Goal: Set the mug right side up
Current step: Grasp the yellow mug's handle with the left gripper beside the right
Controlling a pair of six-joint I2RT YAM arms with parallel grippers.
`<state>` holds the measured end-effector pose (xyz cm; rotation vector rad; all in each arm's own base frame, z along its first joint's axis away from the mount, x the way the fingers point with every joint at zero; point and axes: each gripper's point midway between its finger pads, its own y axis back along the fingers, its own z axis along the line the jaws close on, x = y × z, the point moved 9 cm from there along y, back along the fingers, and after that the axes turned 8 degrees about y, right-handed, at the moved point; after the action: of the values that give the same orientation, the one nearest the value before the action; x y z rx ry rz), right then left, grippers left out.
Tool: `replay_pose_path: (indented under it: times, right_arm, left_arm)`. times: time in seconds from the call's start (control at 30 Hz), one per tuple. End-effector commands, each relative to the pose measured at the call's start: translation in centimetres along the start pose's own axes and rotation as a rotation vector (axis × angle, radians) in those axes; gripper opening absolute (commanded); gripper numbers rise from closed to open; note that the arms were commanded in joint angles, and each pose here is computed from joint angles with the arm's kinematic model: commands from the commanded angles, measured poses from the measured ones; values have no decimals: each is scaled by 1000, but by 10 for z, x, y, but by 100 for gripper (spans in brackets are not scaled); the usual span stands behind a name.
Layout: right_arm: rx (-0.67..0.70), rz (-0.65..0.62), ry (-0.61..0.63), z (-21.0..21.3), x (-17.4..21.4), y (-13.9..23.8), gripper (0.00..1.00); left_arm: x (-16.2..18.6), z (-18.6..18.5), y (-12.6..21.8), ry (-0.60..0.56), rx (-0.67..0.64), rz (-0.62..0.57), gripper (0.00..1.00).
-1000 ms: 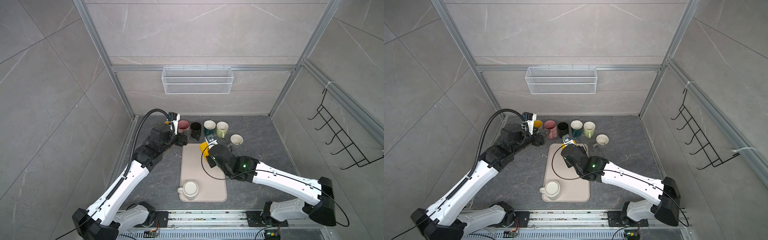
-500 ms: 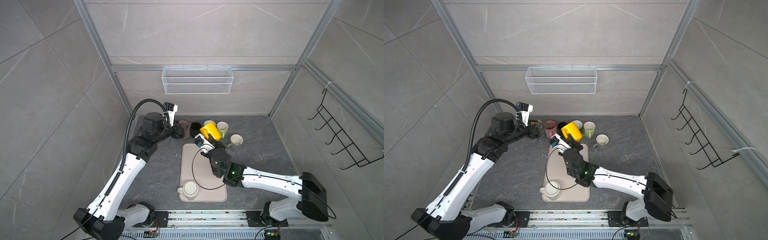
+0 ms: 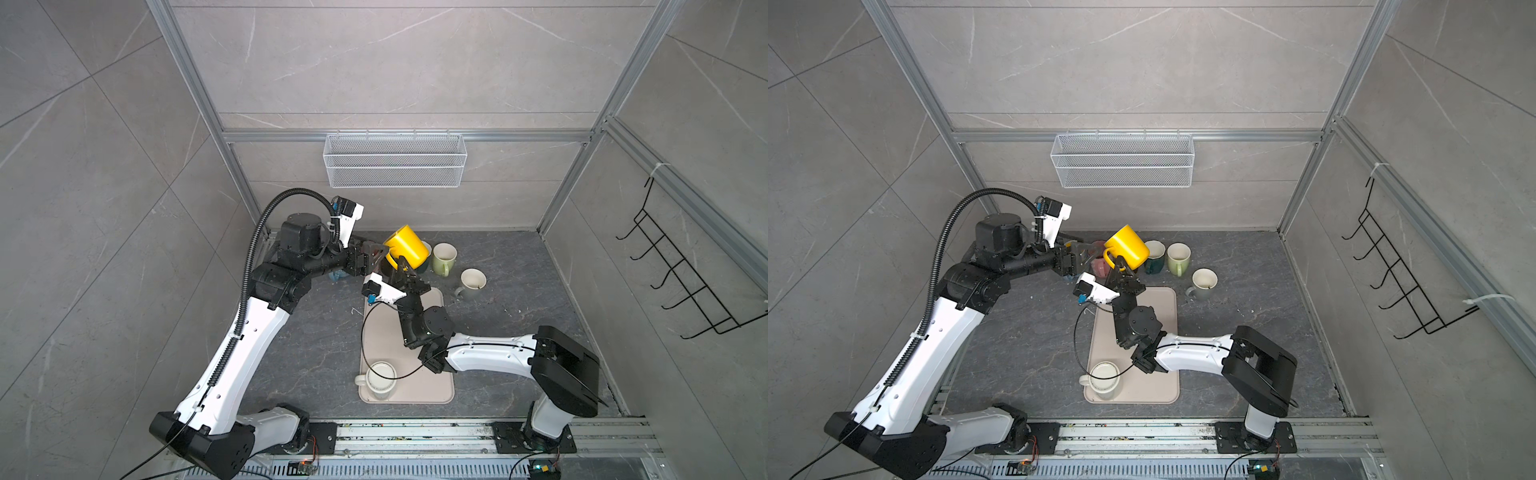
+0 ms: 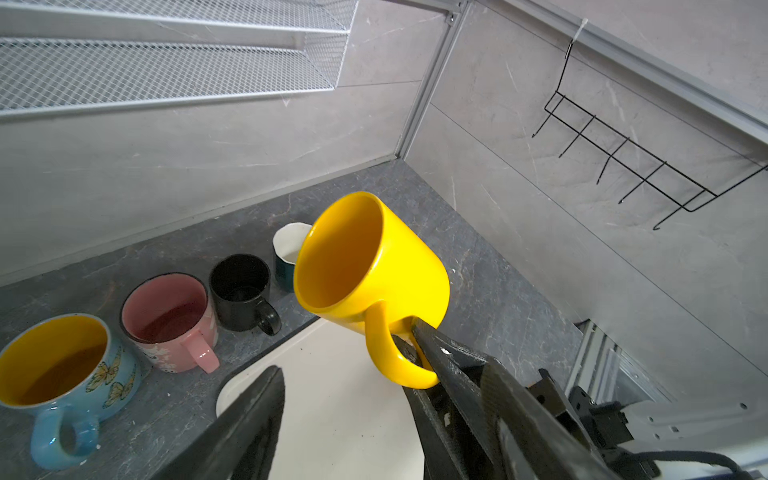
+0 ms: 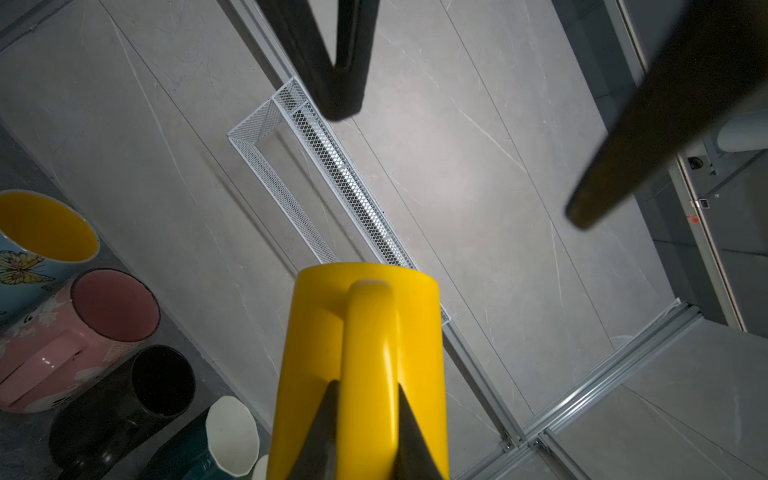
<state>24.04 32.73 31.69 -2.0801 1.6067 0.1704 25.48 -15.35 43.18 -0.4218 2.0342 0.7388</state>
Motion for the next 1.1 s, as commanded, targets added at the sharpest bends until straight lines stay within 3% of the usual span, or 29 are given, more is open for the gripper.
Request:
replay_pose_path:
  times: [0.0, 0.57, 1.07]
  right_arm:
    - [152, -66, -93, -38, -15, -7, 0]
    - [155, -102, -61, -37, -20, -8, 0]
    - [147, -109, -45, -31, -21, -8, 0]
  left_arm:
    - [-2, -6, 3, -17, 56, 49, 77]
    - [-1, 10, -31, 109, 82, 158, 70]
    - [-2, 14, -31, 136, 73, 155, 59]
